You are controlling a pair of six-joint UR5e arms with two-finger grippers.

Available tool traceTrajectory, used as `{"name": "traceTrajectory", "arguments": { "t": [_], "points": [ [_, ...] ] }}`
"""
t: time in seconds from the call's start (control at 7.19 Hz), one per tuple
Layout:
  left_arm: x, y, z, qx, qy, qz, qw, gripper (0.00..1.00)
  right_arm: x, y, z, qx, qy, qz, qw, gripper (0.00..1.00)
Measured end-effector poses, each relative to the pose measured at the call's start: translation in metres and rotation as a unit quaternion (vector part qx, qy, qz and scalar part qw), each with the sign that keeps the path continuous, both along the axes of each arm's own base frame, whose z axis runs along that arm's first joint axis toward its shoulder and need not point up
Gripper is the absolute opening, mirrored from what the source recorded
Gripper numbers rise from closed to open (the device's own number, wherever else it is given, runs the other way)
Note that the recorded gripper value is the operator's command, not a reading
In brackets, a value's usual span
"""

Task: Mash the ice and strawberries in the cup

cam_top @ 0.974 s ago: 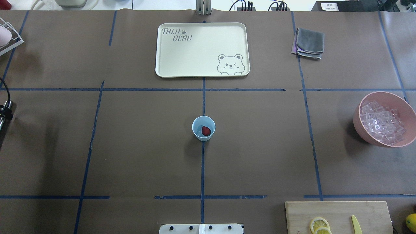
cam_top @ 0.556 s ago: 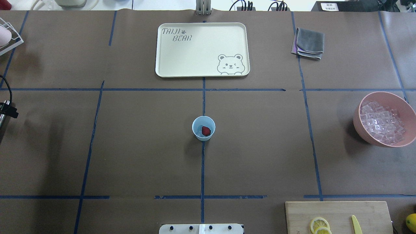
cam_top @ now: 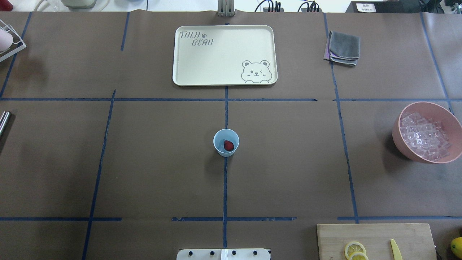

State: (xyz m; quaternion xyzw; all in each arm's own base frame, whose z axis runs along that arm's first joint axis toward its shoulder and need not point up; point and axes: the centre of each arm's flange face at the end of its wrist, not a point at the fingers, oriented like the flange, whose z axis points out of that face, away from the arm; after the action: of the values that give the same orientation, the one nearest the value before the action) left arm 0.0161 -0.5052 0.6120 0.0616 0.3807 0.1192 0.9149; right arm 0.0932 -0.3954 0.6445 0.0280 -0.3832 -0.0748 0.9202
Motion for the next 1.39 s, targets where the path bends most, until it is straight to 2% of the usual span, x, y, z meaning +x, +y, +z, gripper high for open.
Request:
{"name": "traceTrajectory", "arguments": {
  "t": [0.14, 0.42, 0.7, 1.39],
  "points": [
    [-0.04, 0.009, -0.002, -0.017, -0.005, 0.001, 0.9998, 1.0, 0.0, 0.0, 0.0, 0.0, 0.0, 0.0, 1.0, 0.99],
    [-0.081, 0.035, 0.015, -0.043, -0.004, -0.008, 0.999, 1.0, 0.0, 0.0, 0.0, 0.001, 0.0, -0.001, 1.0, 0.99],
    [-0.089, 0.05, 0.025, -0.047, -0.004, -0.012, 0.9988, 1.0, 0.0, 0.0, -0.001, 0.001, 0.0, 0.0, 1.0, 0.99],
    [-0.091, 0.06, 0.033, -0.042, -0.009, -0.013, 0.999, 1.0, 0.0, 0.0, -0.001, 0.001, 0.0, 0.0, 1.0, 0.99]
  ]
}}
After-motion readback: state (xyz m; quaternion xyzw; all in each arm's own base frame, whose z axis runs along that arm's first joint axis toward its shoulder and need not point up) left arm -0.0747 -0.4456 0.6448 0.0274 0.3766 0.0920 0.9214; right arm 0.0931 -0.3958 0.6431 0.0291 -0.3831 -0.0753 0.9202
